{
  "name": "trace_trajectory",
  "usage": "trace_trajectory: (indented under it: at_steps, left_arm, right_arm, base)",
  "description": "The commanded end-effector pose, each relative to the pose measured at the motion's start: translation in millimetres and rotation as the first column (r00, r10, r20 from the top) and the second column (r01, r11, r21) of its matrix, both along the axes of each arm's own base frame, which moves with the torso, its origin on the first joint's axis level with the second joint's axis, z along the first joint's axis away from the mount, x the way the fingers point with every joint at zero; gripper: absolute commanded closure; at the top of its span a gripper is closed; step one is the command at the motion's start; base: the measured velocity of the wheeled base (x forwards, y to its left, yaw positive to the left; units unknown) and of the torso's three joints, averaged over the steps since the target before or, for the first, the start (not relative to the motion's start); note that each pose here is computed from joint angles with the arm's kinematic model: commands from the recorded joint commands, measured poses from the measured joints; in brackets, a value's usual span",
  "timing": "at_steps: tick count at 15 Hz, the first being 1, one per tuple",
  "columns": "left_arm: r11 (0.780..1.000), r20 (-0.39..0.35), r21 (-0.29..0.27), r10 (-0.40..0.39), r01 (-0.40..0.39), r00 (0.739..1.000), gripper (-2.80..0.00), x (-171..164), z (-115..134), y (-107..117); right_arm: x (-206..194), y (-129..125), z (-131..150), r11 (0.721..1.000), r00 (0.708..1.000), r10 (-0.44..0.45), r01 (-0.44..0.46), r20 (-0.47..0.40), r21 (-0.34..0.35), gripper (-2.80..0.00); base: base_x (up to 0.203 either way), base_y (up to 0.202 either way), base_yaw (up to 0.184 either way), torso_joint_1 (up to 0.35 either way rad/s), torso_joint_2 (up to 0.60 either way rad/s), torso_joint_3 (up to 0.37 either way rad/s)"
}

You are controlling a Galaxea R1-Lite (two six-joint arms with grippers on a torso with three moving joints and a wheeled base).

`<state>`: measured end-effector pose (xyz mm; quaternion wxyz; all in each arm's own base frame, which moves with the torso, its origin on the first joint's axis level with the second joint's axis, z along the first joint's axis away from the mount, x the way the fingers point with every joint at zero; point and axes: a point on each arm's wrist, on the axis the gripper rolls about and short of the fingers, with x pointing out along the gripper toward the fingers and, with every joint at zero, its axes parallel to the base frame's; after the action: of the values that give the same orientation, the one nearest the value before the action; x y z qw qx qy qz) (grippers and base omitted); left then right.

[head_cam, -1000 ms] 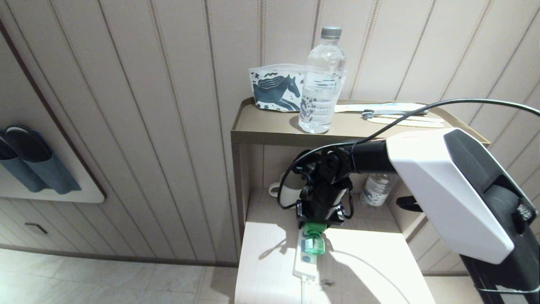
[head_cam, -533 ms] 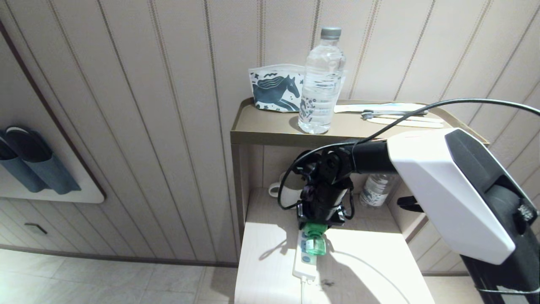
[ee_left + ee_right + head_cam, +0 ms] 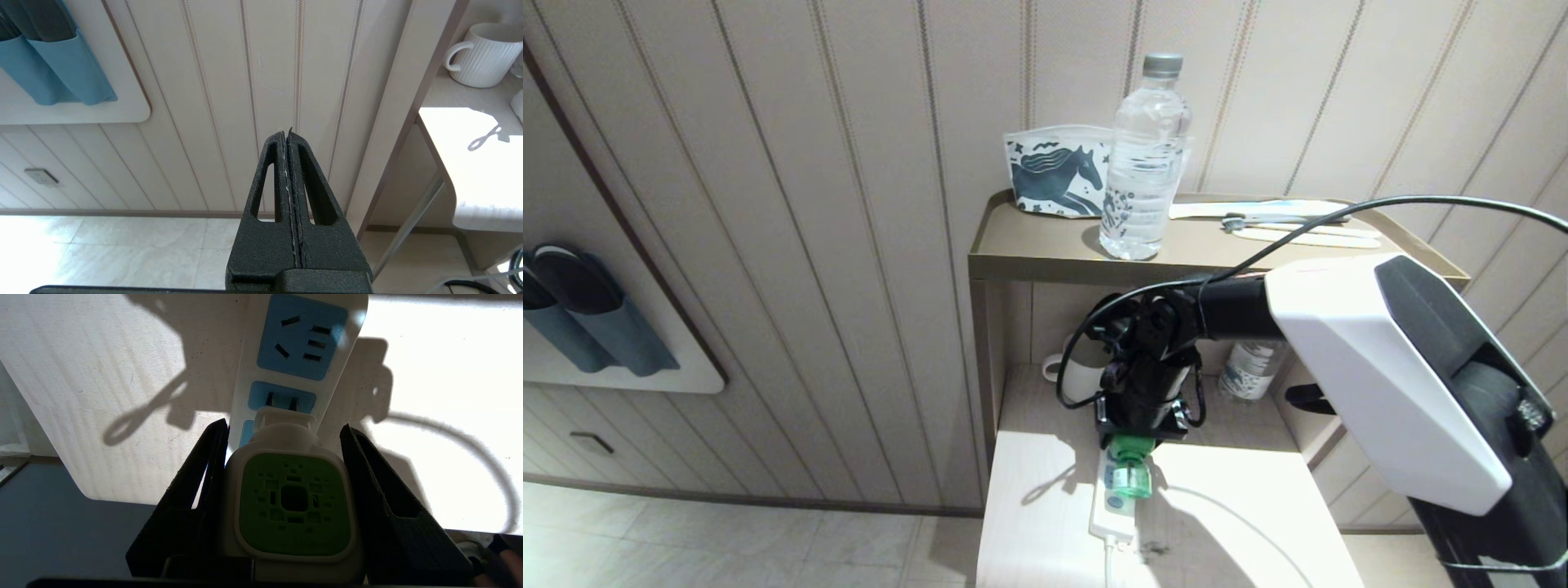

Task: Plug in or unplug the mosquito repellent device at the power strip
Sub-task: Insert the plug into the socket

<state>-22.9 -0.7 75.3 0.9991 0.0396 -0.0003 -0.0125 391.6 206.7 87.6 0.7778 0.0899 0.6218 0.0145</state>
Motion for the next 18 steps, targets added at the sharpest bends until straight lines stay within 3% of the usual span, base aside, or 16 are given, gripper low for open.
trace_trajectory:
  at_steps: [1,7,18]
  left_arm:
    - [1.000,-0.001,0.001,0.000,0.000,1.000,0.00,0.1,0.0,0.0]
    - [1.000,-0.001,0.001,0.000,0.000,1.000,0.00,0.1,0.0,0.0]
    - [1.000,-0.001,0.001,-0.001,0.001,1.000,0.00,0.1,0.0,0.0]
  right_arm:
    - [-1.5,5.0,-8.5,1.000,1.000,0.007,-0.007,-0.022,-0.008,0.00]
    - [-9.6,6.8,-2.0,1.000,0.998,0.001,-0.001,-0.062,0.002,0.00]
    - [-24.5,8.5,14.5,0.996,0.987,0.005,0.009,-0.159,0.084,0.00]
  base:
    - [0.000,0.000,0.000,0.000,0.00,0.000]
    - [0.000,0.000,0.000,0.000,0.00,0.000]
    - [0.000,0.000,0.000,0.000,0.00,0.000]
